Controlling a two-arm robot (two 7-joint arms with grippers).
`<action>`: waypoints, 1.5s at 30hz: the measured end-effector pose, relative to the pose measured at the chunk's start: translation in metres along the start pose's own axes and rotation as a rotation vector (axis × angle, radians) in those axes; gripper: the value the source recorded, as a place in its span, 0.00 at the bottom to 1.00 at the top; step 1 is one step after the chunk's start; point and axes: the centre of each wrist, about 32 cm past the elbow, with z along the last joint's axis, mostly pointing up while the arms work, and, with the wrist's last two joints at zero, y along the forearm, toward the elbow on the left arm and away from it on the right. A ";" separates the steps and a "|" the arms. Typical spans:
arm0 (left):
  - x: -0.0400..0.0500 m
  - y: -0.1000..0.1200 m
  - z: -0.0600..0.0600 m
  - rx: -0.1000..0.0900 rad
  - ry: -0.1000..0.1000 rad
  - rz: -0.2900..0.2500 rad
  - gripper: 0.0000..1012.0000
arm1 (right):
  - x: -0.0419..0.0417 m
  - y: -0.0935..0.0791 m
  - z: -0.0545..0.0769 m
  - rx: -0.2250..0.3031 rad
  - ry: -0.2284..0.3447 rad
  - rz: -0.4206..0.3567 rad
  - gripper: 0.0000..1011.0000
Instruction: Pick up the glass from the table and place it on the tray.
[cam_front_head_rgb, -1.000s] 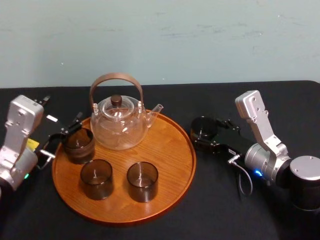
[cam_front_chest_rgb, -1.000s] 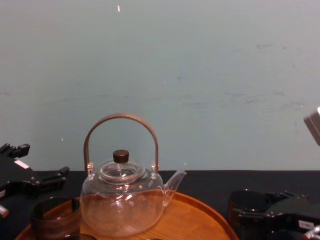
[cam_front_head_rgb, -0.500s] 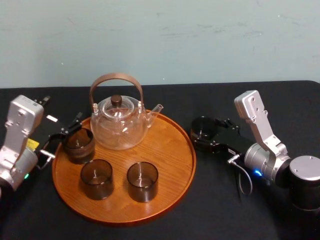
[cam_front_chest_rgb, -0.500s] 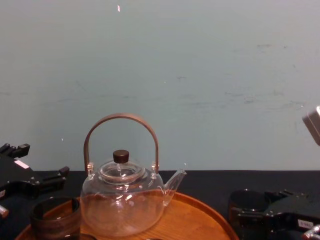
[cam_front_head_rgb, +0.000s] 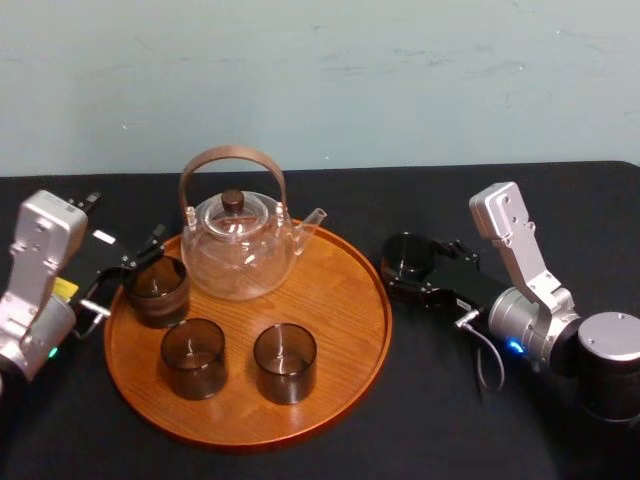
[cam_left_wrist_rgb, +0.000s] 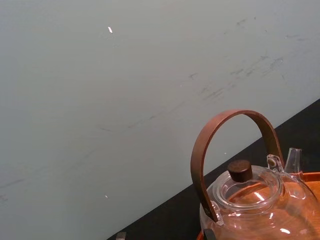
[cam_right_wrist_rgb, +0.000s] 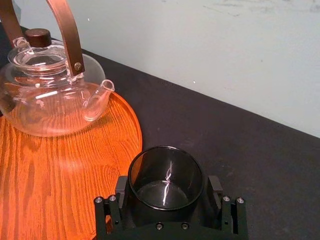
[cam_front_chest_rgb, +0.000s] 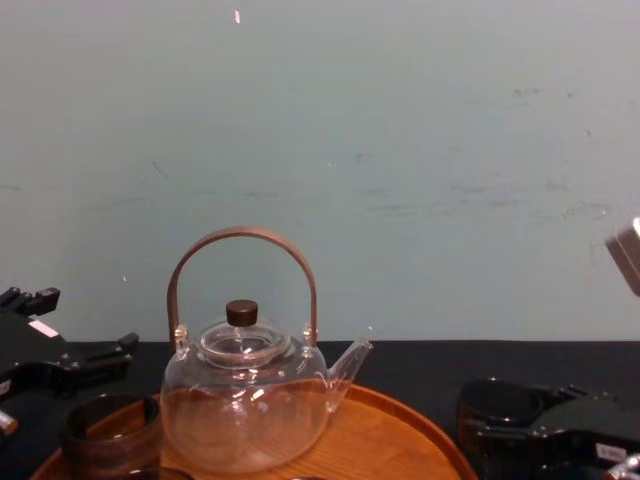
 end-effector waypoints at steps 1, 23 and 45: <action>0.0000 0.000 0.000 0.000 0.000 0.000 0.99 | 0.0002 0.000 0.000 -0.001 0.002 0.000 0.99; 0.0000 0.000 0.000 0.000 0.000 0.000 0.99 | 0.0006 0.001 0.000 -0.001 0.003 0.000 0.89; 0.0000 0.000 0.000 0.000 0.000 0.000 0.99 | 0.0020 -0.005 0.006 -0.004 -0.011 0.019 0.89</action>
